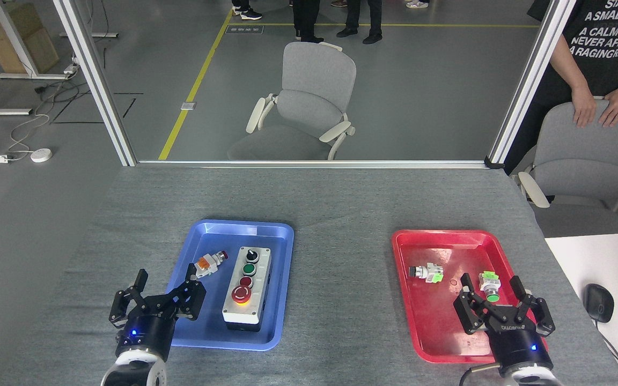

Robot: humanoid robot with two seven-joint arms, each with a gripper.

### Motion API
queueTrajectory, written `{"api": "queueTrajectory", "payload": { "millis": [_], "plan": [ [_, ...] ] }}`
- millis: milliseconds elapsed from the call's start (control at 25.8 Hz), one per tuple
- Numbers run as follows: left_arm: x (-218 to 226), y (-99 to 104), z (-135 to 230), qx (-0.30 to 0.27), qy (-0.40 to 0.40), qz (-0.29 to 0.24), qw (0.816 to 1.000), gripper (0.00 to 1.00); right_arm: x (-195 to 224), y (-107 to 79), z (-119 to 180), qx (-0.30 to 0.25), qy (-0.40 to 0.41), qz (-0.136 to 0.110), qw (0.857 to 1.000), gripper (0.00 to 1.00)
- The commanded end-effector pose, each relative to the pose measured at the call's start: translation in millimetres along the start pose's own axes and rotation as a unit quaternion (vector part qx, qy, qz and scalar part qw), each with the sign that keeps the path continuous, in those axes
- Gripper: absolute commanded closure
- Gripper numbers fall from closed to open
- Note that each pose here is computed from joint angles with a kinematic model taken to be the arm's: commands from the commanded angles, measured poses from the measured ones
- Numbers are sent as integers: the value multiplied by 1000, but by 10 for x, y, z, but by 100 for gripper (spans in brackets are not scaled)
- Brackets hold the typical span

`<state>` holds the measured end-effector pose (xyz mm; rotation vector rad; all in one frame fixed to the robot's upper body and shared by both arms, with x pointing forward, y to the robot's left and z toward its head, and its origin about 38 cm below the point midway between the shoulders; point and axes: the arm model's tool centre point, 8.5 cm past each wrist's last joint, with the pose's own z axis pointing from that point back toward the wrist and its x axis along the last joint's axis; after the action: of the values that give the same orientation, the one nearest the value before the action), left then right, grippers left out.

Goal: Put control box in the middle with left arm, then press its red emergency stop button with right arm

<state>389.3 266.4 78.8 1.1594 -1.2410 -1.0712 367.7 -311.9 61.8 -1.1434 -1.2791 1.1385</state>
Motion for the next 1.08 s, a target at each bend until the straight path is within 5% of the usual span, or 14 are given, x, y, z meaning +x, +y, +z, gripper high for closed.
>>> {"api": "queueTrajectory", "payload": {
  "millis": [0,735,1045],
  "plan": [
    [-16,-7,-1,3,8,1,1000,1,11,-1,-1,-4,-7,-3,1000,1],
    [44,103,17,36,-5,5,999,1,-37,-120,74,-19,-5,19,1000,1],
    [525,-107,298,41,-46,-115,991,1,49,-104,97,-19,-5,11,1000,1]
  ]
}}
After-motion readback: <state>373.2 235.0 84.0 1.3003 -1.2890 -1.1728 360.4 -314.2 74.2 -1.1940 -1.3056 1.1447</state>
